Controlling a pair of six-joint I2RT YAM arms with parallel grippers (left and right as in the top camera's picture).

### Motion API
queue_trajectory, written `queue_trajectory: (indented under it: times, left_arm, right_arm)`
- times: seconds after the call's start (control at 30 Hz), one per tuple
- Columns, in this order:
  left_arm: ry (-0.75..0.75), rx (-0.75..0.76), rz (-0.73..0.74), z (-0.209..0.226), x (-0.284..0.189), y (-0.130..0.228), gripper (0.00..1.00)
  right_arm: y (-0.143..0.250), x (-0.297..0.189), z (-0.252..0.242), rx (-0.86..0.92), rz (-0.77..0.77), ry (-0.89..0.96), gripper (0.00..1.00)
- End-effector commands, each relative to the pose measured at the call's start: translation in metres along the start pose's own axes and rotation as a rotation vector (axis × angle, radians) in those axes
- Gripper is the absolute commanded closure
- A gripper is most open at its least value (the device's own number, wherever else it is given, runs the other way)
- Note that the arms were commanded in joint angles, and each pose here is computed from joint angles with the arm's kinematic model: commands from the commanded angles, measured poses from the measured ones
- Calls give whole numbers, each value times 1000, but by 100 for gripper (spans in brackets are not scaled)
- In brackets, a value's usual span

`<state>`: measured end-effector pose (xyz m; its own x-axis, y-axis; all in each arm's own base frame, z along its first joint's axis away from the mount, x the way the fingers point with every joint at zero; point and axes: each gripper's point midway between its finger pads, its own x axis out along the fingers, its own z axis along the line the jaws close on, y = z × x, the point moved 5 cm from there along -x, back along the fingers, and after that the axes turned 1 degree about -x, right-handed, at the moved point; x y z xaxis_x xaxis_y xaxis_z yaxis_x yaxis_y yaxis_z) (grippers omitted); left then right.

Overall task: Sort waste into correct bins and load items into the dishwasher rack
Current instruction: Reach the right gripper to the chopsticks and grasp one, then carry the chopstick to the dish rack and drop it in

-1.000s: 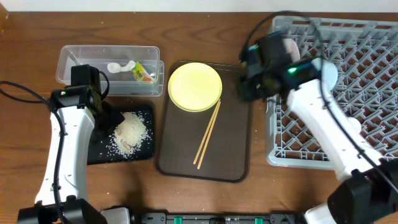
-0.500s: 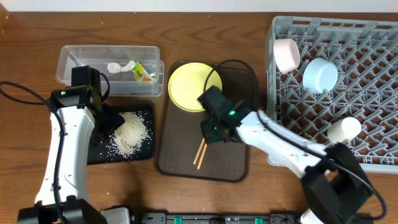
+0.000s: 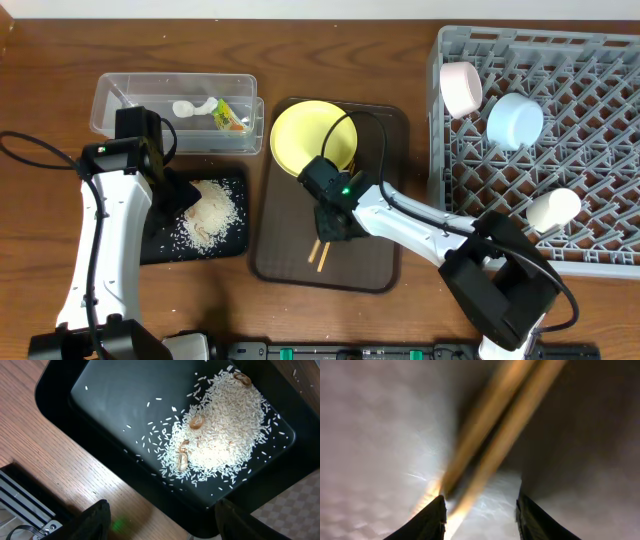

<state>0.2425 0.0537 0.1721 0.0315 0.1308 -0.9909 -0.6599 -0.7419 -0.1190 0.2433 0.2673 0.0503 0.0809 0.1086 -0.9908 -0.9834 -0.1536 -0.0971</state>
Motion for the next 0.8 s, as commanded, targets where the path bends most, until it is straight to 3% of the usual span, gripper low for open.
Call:
queue_trajectory:
  times: [0.0,0.2,0.3,0.4,0.6,0.77]
  left_arm:
    - [1,-14,-4,1,-2,-1,30]
    - [1,-14,-4,1,-2,-1,30]
    - [1,-13,-4,1,-2,-1,30]
    - [1,-13,-4,1,-2,-1,30]
    - [1,-13,-4,1,-2,-1,30]
    - [1,-13,-4,1,-2,-1,30]
  right_arm:
    - [11,20,-20,58,26,144,59]
    - [11,18,-37,104,29,219,64]
    - [10,17,-44,123,43,232,86]
    - [7,17,-49,142,45,233,99]
    - [-1,5,-57,179,30,215,99]
    - [-21,-39,-72,199,-71,145,99]
